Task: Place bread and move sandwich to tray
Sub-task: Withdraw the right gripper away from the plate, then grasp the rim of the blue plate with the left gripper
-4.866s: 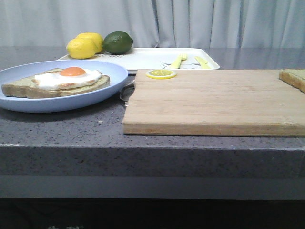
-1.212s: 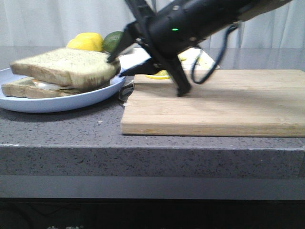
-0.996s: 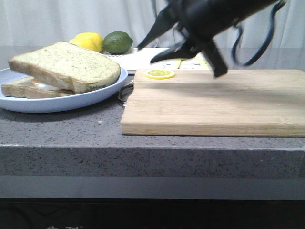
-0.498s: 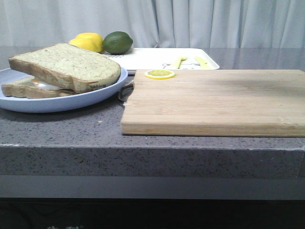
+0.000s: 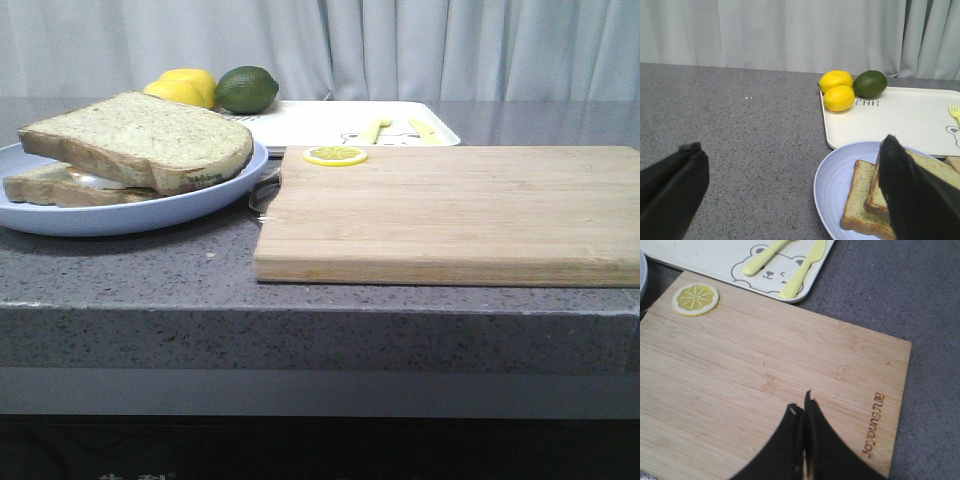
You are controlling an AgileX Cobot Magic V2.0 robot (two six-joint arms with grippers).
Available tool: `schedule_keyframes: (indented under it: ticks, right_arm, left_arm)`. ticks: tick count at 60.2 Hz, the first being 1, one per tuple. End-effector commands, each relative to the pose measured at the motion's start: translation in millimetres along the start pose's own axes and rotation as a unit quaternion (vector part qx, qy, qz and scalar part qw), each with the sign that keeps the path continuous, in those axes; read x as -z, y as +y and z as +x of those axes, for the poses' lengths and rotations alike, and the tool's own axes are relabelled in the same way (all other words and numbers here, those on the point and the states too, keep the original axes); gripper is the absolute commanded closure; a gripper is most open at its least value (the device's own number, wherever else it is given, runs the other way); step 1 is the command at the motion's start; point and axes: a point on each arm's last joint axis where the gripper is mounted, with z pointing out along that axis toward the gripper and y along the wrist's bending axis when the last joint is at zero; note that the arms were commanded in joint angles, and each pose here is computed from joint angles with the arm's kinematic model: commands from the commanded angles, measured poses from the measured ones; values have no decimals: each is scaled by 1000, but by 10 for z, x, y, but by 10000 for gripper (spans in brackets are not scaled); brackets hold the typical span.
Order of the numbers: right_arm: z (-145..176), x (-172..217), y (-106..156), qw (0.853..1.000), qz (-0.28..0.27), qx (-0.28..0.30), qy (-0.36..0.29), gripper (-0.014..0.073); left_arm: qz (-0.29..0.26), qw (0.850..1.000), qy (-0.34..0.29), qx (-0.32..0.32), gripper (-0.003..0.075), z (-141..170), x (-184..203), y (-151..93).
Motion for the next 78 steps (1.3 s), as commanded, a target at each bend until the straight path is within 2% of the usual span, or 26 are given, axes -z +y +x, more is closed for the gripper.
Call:
schedule_keyframes:
  ticks: [1, 11, 21, 34, 47, 52, 65, 69, 73, 78]
  right_arm:
    - [83, 216, 8, 995, 28, -5, -98, 674]
    - [538, 468, 79, 984, 34, -41, -169, 674]
    - [784, 636, 135, 977, 31, -45, -207, 674]
    - [817, 686, 147, 974, 31, -43, -218, 674]
    - [817, 686, 147, 974, 31, -43, -218, 674]
    - [817, 686, 147, 974, 31, -43, -218, 674]
    - [817, 686, 147, 974, 31, -43, -218, 674]
    - [817, 686, 147, 974, 31, -43, -218, 674]
    - [817, 686, 147, 974, 31, -43, -218, 674]
    - [815, 687, 146, 974, 32, -44, -220, 674]
  left_arm:
    - [2, 999, -32, 8, 49, -151, -73, -4]
    - [0, 999, 48, 8, 49, -140, -361, -5]
    - [10, 993, 117, -13, 49, -186, -782, -45]
    - [34, 975, 219, -34, 49, -141, -1450, -188]
    - [37, 940, 336, -38, 49, 19, -2011, -241]
    - [37, 934, 354, -39, 49, 57, -2161, -250]
    - [37, 928, 370, -37, 51, 141, -2337, -262]
    - [37, 925, 375, -37, 81, 168, -2350, -262]
    - [37, 925, 377, -37, 144, 183, -2360, -263]
    - [39, 922, 384, -31, 283, 226, -2386, -271]
